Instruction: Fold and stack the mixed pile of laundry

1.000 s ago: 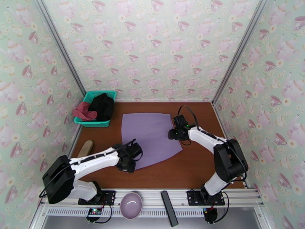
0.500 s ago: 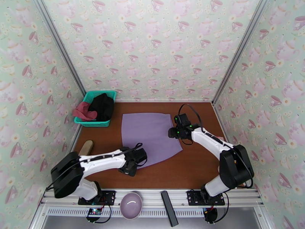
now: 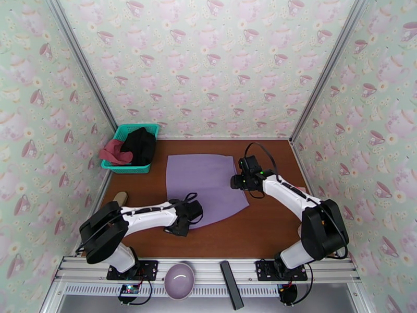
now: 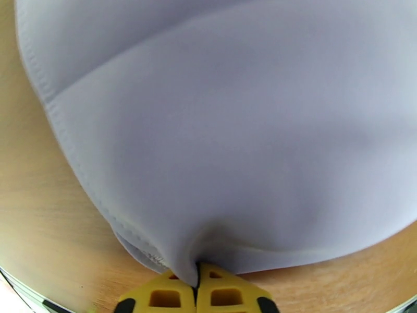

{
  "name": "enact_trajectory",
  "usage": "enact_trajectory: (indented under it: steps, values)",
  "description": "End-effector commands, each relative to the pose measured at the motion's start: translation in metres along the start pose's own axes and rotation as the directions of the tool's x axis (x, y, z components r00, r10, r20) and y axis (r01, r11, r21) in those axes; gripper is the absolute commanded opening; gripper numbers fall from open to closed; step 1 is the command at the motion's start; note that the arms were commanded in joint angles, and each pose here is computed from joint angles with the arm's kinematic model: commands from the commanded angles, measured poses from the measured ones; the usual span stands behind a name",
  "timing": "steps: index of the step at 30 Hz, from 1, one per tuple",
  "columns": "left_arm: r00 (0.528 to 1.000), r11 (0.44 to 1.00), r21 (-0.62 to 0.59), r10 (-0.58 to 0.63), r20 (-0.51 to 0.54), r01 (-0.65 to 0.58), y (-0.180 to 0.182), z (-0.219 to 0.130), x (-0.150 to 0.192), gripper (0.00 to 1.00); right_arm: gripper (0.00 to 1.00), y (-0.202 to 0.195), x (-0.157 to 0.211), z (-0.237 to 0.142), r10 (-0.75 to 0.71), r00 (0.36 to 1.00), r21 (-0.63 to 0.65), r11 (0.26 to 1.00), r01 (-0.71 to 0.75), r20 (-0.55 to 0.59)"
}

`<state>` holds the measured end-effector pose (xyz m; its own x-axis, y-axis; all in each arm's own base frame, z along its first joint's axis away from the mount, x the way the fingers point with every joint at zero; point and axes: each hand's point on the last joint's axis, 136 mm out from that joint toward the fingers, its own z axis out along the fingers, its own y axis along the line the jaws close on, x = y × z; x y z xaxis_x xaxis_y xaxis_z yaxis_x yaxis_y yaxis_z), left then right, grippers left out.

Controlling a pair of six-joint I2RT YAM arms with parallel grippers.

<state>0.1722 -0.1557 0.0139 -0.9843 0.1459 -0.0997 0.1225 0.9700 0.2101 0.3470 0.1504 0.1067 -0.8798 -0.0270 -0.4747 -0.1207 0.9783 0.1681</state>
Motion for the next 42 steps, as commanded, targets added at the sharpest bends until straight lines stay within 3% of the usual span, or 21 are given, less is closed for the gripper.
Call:
enact_trajectory:
  steps: [1,6,9,12,18,22,28,35,37,42]
  values:
    - [0.994,0.989,-0.101,-0.109,-0.006,0.108,0.034,0.003,-0.001,0.0,0.59,-0.004,0.015,-0.006,-0.04,0.999,0.015,0.999,0.041,-0.027]
    - [0.964,0.958,-0.108,-0.267,0.006,0.266,0.067,-0.015,-0.021,0.0,0.61,0.016,0.028,-0.002,-0.202,0.978,-0.009,0.979,0.202,-0.052]
    - [0.948,0.943,-0.098,-0.319,0.014,0.319,0.083,-0.02,-0.035,0.0,0.62,0.044,0.038,0.002,-0.37,0.926,-0.007,0.929,0.37,-0.075]
    - [0.938,0.933,-0.09,-0.347,0.014,0.347,0.094,-0.02,-0.046,0.0,0.62,0.069,0.059,0.011,-0.548,0.827,-0.008,0.834,0.552,-0.127]
    - [0.921,0.916,-0.105,-0.389,-0.007,0.387,0.118,-0.011,-0.058,0.0,0.64,0.092,0.112,0.02,-0.807,0.556,-0.067,0.577,0.814,-0.2]
    - [0.909,0.905,-0.106,-0.415,-0.017,0.412,0.131,-0.01,-0.059,0.0,0.65,0.092,0.129,0.024,-0.861,0.455,-0.104,0.486,0.867,-0.227]
    - [0.9,0.899,-0.078,-0.434,-0.036,0.431,0.139,-0.013,-0.054,0.0,0.64,0.086,0.145,0.032,-0.881,0.37,-0.157,0.426,0.891,-0.295]
    - [0.895,0.895,-0.07,-0.443,-0.044,0.44,0.145,-0.014,-0.054,0.0,0.62,0.085,0.157,0.038,-0.886,0.337,-0.191,0.408,0.893,-0.318]
    - [0.894,0.894,-0.062,-0.446,-0.043,0.443,0.144,-0.015,-0.056,0.0,0.54,0.084,0.158,0.043,-0.884,0.332,-0.187,0.405,0.895,-0.328]
    - [0.894,0.894,-0.058,-0.446,-0.046,0.444,0.144,-0.015,-0.056,0.0,0.17,0.081,0.162,0.052,-0.879,0.315,-0.183,0.397,0.899,-0.359]
